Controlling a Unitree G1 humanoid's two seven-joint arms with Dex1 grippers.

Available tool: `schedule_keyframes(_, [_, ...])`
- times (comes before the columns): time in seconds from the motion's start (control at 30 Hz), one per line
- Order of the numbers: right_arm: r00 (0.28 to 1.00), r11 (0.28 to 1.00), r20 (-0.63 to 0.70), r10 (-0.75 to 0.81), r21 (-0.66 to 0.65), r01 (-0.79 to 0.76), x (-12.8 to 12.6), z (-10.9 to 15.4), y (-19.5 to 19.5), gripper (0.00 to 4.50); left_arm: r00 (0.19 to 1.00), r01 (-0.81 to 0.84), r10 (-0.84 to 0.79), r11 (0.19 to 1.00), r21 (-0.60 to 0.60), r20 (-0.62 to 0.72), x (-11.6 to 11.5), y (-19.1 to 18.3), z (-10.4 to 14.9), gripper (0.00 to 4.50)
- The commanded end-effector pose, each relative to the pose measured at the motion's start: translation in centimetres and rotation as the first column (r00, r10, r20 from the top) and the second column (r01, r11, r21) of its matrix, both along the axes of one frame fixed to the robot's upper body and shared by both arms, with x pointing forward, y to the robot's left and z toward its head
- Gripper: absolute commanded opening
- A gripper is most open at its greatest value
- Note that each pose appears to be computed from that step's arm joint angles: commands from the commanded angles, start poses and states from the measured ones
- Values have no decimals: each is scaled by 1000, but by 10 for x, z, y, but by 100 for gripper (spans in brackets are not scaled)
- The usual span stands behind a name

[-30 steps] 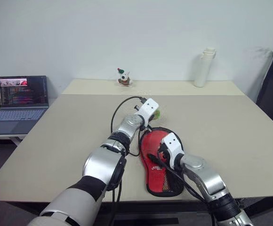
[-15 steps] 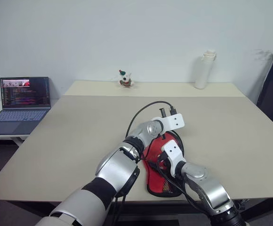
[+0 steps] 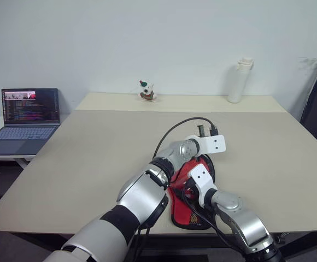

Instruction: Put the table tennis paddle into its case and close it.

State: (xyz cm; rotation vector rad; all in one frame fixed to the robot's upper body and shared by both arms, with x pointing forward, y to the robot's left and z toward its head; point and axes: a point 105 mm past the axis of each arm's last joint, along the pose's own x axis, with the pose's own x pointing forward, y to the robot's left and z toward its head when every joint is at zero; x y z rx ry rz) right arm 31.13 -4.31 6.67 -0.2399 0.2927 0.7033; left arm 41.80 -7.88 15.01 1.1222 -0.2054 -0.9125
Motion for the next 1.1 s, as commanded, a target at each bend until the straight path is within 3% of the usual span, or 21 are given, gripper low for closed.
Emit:
schedule_keyframes(0.03, [938, 992, -346, -20, -124, -24, -35, -86, -7, 450, 988, 153, -151, 986, -64, 27, -21, -33, 22, 90])
schedule_keyframes(0.13, [941, 992, -337, -18, -121, -24, -30, -84, -5, 450, 988, 155, -154, 987, -50, 24, -20, -30, 19, 182])
schedule_keyframes(0.37, [948, 995, -318, -14, -103, -20, -19, -73, -7, 450, 996, 59, -50, 990, -129, 77, -1, -10, 40, 414])
schedule_keyframes(0.53, [960, 999, -279, 6, -32, -16, -11, -44, -12, 450, 997, -24, 47, 941, -337, 58, 17, 21, 77, 414])
schedule_keyframes(0.67, [970, 996, -237, 49, 78, -31, -12, -8, -15, 450, 998, -52, 36, 901, -431, -44, 23, 44, 79, 414])
schedule_keyframes(0.77, [974, 983, -202, 102, 168, -68, -19, 25, -20, 450, 981, -83, -17, 864, -496, -194, 24, 63, 65, 414])
schedule_keyframes(0.87, [979, 965, -164, 118, 251, -74, -22, 54, -30, 450, 912, -105, -145, 821, -561, -383, 16, 75, 42, 414])
schedule_keyframes(0.97, [984, 959, -143, 106, 276, -63, -22, 74, -50, 450, 847, -39, -248, 853, -521, -470, -1, 89, 11, 414])
schedule_keyframes(1.1, [992, 962, -111, 62, 272, -30, -14, 93, -79, 450, 773, -29, -301, 863, -505, -559, -17, 108, -11, 414])
